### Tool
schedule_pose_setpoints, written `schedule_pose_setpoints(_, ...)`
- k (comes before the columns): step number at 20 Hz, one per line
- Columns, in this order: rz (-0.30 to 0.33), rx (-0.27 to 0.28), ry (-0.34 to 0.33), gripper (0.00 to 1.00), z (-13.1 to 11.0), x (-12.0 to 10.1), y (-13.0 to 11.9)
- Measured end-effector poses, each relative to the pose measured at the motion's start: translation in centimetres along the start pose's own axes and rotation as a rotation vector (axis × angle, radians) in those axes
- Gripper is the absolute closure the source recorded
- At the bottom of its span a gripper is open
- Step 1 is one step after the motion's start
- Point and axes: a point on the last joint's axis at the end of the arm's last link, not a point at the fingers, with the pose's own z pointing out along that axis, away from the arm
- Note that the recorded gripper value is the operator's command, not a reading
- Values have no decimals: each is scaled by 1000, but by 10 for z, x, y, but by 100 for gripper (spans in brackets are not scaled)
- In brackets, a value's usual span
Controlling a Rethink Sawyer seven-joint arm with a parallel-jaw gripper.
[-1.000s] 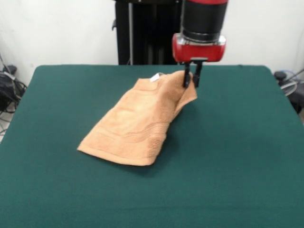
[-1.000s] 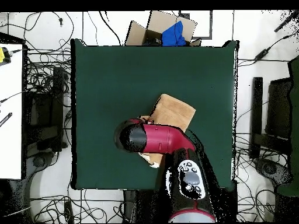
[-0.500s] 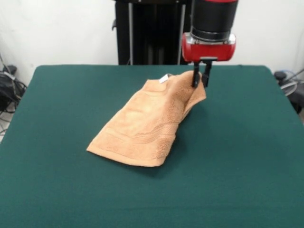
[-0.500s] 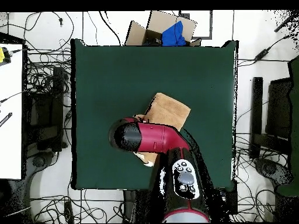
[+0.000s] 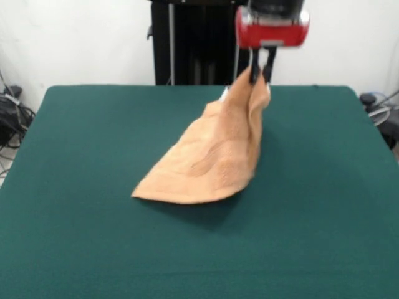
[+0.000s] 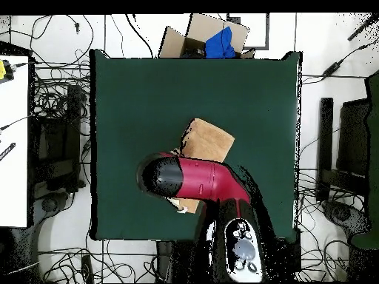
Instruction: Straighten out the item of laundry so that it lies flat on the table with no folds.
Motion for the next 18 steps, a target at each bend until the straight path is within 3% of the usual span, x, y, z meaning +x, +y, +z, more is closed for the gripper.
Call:
schedule_pose_setpoints(2, 19, -9, 66, 100, -38, 8, -7)
schedule_pose_setpoints(4, 29, -14, 87, 100, -53, 11, -11)
schedule_pose_setpoints(6, 57, -23, 117, 100, -85, 16, -22)
schedule_pose_setpoints(9, 87, -27, 109, 100, -105, 17, -34)
schedule_pose_setpoints(14, 132, -22, 60, 100, -125, 14, -57)
schedule_pose_setpoints(18, 165, -12, 0, 100, -117, 7, -75)
